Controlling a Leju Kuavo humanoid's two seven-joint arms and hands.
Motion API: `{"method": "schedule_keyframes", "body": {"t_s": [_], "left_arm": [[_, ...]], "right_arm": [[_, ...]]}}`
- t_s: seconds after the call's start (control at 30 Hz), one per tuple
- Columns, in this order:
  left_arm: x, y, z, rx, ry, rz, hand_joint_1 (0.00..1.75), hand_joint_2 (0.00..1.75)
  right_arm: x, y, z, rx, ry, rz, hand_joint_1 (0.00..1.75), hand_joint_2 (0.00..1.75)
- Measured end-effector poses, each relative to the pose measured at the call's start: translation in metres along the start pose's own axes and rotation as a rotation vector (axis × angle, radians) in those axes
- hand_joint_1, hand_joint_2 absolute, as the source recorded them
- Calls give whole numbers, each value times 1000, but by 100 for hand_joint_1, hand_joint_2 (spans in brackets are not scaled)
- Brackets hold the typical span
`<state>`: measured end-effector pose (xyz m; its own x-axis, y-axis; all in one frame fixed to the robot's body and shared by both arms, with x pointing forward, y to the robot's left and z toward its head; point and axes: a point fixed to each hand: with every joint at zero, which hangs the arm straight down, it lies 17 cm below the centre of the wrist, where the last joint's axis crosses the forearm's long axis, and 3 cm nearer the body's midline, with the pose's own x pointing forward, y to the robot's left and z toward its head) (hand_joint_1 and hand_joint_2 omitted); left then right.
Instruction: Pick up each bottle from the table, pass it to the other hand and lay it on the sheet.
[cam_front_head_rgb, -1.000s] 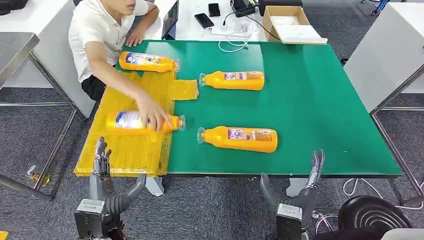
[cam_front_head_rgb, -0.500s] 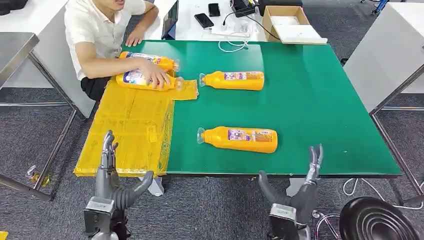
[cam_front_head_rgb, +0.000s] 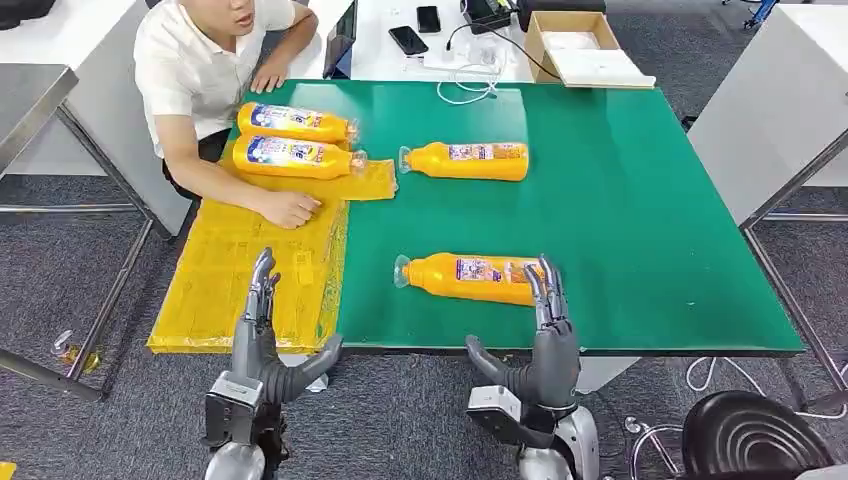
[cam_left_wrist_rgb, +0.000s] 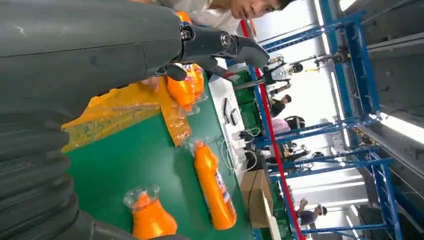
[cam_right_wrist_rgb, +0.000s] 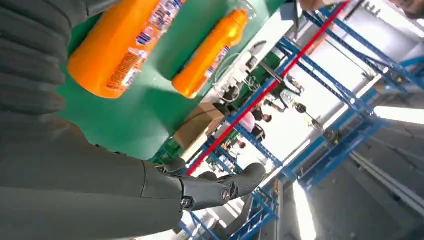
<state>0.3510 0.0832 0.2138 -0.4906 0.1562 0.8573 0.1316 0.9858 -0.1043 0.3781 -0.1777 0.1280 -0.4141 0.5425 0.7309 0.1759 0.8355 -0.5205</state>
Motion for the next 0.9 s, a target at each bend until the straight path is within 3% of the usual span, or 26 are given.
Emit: {"method": "schedule_keyframes", "body": {"t_s": [0.2, 0.6, 0.9], "left_arm": [[-4, -3, 0, -3, 6, -7, 0, 175], [-10, -6, 4, -1, 32, -14, 0, 175], [-27, -7, 1, -19, 96, -23, 0, 175]], "right_arm": [[-11, 5, 1, 28, 12, 34, 0, 175], [-61, 14, 18, 89, 144, 97, 0, 175], [-99, 31, -8, 169, 202, 203, 0, 175]]}}
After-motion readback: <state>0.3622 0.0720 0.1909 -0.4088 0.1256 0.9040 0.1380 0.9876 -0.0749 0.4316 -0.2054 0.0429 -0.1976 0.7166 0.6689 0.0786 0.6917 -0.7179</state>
